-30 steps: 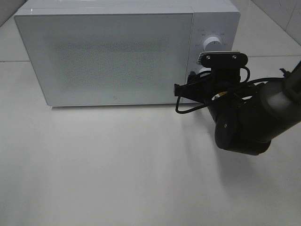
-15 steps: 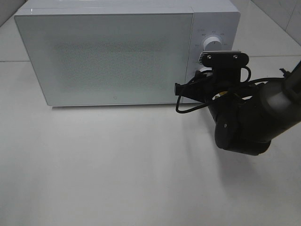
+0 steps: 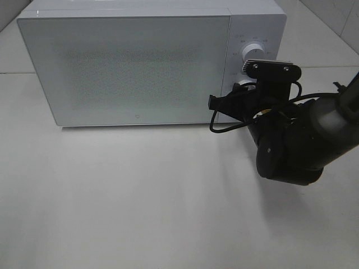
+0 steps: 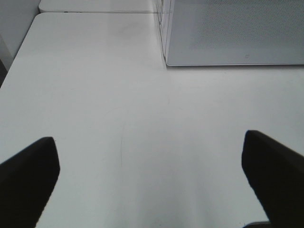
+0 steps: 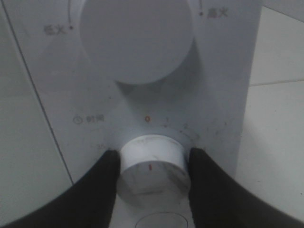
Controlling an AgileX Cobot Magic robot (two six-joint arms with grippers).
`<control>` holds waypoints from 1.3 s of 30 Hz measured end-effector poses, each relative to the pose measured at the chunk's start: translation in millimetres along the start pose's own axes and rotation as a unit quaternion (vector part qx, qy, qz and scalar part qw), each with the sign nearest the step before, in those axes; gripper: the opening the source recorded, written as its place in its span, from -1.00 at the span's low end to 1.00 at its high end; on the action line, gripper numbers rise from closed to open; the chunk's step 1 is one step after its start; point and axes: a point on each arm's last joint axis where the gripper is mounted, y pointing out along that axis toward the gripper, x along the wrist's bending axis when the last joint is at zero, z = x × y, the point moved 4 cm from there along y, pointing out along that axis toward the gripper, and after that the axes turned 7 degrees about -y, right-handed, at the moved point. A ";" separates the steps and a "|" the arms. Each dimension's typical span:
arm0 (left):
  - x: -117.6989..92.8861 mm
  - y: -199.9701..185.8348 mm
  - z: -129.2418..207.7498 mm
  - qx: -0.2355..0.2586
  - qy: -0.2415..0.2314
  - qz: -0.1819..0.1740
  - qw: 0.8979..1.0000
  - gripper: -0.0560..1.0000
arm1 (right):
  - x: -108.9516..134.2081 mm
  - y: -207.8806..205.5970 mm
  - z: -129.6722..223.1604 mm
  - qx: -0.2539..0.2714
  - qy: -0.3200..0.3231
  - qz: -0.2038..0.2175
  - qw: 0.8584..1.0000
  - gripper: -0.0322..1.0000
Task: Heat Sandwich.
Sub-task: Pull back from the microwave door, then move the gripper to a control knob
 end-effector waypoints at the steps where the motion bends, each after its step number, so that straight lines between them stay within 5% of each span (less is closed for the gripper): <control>1: 0.0 0.0 0.0 0.000 0.000 0.000 1.000 0.98 | -0.2 0.1 0.0 0.000 0.008 0.000 1.000 -0.10; 16: 0.0 0.0 0.0 0.000 0.000 0.000 1.000 0.98 | -0.4 0.4 -0.1 0.000 0.165 -0.002 0.986 -0.09; 29: 0.0 0.0 0.0 0.000 0.000 0.000 1.000 0.98 | -1.0 -0.3 0.4 0.000 0.361 -0.002 0.932 -0.09; 39: 0.0 0.0 0.0 0.000 0.000 0.000 1.000 0.98 | -1.1 -0.4 0.4 0.000 0.453 -0.002 0.891 -0.09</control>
